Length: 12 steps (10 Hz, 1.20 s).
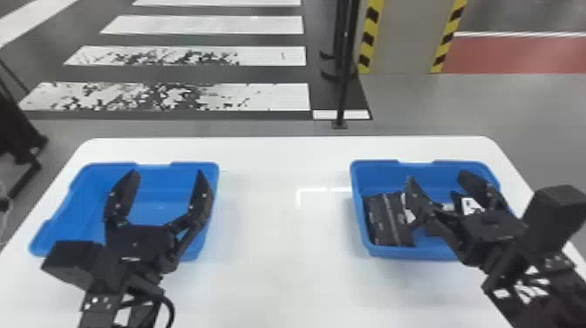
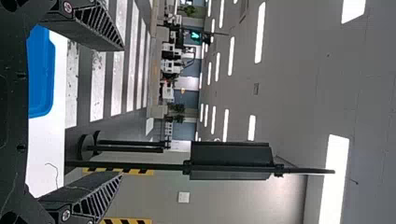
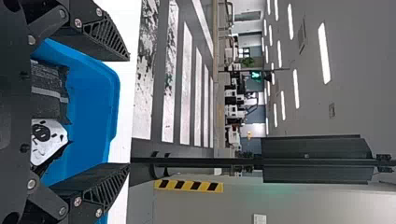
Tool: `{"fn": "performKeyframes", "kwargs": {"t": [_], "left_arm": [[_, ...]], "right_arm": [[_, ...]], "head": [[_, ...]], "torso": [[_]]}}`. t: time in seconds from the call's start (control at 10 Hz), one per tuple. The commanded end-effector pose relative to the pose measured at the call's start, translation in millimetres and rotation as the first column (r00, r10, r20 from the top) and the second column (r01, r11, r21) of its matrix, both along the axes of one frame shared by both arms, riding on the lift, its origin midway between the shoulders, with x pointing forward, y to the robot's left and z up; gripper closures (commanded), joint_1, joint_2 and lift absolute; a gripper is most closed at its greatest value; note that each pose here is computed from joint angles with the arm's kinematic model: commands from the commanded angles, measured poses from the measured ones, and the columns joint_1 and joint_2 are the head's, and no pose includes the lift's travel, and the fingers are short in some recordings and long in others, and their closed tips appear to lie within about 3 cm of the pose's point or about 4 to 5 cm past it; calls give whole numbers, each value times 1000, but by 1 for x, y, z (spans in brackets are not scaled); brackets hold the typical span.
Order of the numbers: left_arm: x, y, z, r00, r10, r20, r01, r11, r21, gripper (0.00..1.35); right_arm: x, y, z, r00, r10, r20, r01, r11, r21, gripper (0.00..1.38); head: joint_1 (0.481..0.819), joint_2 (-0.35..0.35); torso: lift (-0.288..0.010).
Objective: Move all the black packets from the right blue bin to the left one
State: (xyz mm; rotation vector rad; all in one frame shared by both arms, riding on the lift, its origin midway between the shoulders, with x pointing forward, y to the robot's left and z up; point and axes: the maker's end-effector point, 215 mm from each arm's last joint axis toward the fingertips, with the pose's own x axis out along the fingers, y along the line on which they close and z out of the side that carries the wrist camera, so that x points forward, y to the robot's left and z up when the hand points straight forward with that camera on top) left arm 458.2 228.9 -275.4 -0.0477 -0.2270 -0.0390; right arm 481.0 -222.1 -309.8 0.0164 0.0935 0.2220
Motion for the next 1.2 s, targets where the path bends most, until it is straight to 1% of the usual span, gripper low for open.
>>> {"fn": "performKeyframes", "kwargs": {"t": [0.0,0.7,0.8,1.0,1.1], "left_arm": [[0,0,0,1000,1,0,-1,1000,0,102],[0,0,1,1000,-1,5,1,1000,0,102],[0,-1,1,1000,-2,5,2,1000,0,102],[-1,-1,2,1000,-4,7,4,1000,1,102],[-1,-2,2,1000,-5,7,5,1000,1,102]], "right_arm": [[-1,-1,0,1000,-2,1,2,1000,4,239],[-1,-1,-2,1000,0,-5,0,1000,22,237],[1,-2,-6,1000,1,-24,0,1000,23,239],[4,-1,-30,988,25,-150,-25,1000,4,240],[4,3,-39,975,44,-216,-46,999,0,246]], "head": [[695,8],[695,6],[695,7],[695,7],[695,6]], "torso": [[-168],[-168],[-168],[-168],[-168]]}}
